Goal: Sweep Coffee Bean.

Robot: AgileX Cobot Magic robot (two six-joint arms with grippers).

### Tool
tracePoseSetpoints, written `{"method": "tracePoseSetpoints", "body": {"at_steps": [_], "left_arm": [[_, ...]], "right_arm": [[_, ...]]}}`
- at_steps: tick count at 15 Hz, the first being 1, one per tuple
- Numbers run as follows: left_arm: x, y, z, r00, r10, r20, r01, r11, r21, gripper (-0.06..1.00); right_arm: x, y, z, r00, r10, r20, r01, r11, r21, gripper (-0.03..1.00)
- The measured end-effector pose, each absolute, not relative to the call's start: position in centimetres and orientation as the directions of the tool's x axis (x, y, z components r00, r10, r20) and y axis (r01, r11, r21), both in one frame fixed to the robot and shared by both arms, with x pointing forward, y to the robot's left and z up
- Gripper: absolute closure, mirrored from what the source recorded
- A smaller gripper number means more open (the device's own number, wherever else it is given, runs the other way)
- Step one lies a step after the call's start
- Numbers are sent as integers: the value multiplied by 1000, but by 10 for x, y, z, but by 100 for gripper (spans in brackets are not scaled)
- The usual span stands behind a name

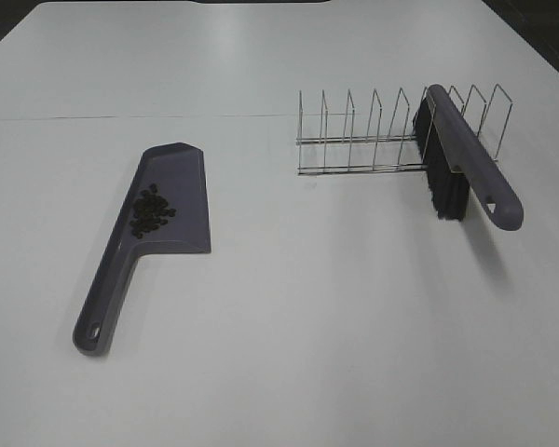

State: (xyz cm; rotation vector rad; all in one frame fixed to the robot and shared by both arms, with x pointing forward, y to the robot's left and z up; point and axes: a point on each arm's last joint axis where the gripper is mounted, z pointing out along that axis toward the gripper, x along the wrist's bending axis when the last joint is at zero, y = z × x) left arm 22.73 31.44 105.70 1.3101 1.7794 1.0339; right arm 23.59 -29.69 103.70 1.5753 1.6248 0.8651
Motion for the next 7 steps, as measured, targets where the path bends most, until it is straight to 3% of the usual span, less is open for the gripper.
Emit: {"method": "tracePoseSetpoints", "body": {"at_steps": [7], "left_arm": [[227, 314, 1057, -255, 964, -70, 417, 175, 892, 11]], "right_arm": [[236, -297, 1037, -12, 999, -35, 529, 36, 848, 20]]}}
